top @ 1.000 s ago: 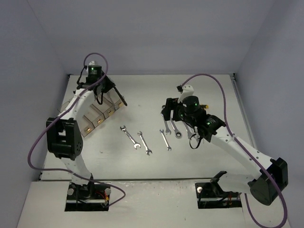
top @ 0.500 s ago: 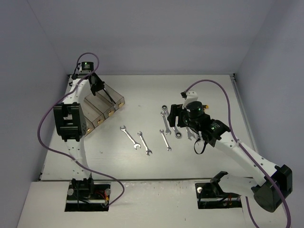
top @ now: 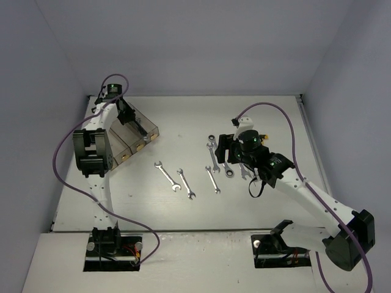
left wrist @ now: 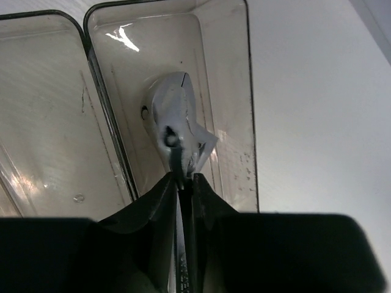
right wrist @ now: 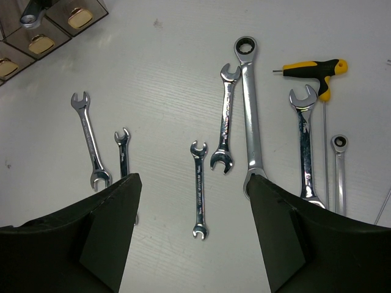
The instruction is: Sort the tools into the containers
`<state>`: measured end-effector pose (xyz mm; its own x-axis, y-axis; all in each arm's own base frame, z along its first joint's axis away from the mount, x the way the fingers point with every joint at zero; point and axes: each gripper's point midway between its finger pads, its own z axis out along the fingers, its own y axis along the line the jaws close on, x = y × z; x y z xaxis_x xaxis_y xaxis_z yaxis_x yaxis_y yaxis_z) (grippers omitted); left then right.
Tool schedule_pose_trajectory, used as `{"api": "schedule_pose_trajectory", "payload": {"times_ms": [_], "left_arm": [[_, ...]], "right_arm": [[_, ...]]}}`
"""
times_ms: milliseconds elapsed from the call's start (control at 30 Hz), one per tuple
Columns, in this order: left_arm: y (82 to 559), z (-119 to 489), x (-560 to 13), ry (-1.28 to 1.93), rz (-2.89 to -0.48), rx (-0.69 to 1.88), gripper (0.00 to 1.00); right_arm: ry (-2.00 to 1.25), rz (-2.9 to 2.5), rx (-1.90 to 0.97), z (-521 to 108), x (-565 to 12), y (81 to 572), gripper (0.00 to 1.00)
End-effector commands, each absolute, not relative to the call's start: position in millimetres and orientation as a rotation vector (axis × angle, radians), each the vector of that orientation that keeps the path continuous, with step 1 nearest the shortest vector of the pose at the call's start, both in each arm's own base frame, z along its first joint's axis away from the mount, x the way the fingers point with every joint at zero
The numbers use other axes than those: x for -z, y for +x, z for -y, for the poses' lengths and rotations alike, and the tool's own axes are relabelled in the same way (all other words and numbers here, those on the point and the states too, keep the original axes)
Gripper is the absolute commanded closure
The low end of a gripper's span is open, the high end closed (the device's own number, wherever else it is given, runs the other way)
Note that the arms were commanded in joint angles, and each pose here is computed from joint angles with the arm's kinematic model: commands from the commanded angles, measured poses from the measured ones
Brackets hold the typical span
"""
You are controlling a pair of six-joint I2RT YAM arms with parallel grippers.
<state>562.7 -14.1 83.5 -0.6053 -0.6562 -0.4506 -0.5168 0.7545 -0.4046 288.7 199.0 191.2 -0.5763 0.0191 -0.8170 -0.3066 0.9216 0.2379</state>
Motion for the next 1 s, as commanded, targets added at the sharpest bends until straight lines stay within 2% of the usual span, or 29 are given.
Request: {"api": "schedule_pose_trajectory", "payload": {"times_ms": [0,133,233,400,633,767,967], "left_arm": [[572.2,4.7,-131.2,-0.81,-2.277,0.321,0.72],[569.5,6.8,-160.7,-0.755,-2.24,0.341,0.5],[562.3,12.4,-198.2,-0.698,-2.19,0.375,0.41],[530.9,27.6,-268.0,-0.563,-2.104,0.388,0.31],[456.5,74.1,-318.4,-0.354,-2.072,0.397,0.27],[402.6,101.4,-312.2,-0.221,-2.1,0.356,0.27],[327.2,123.3,-283.8,-0.108,-2.174,0.389,0.27]], "right_arm": [[-0.174,-2.127,-0.449,-200.1,-194.1,295.7,0.31],[-0.166,-2.127,-0.446,-199.4,-194.1,296.1,0.31],[-0.157,-2.124,-0.43,-196.4,-194.0,296.8,0.31],[-0.144,-2.141,-0.372,-190.1,-186.3,301.3,0.31],[-0.08,-2.228,-0.266,-177.2,-155.3,318.1,0.33],[-0.077,-2.296,-0.221,-174.8,-132.8,331.9,0.36],[-0.118,-2.397,-0.165,-174.8,-97.1,357.9,0.48]]}}
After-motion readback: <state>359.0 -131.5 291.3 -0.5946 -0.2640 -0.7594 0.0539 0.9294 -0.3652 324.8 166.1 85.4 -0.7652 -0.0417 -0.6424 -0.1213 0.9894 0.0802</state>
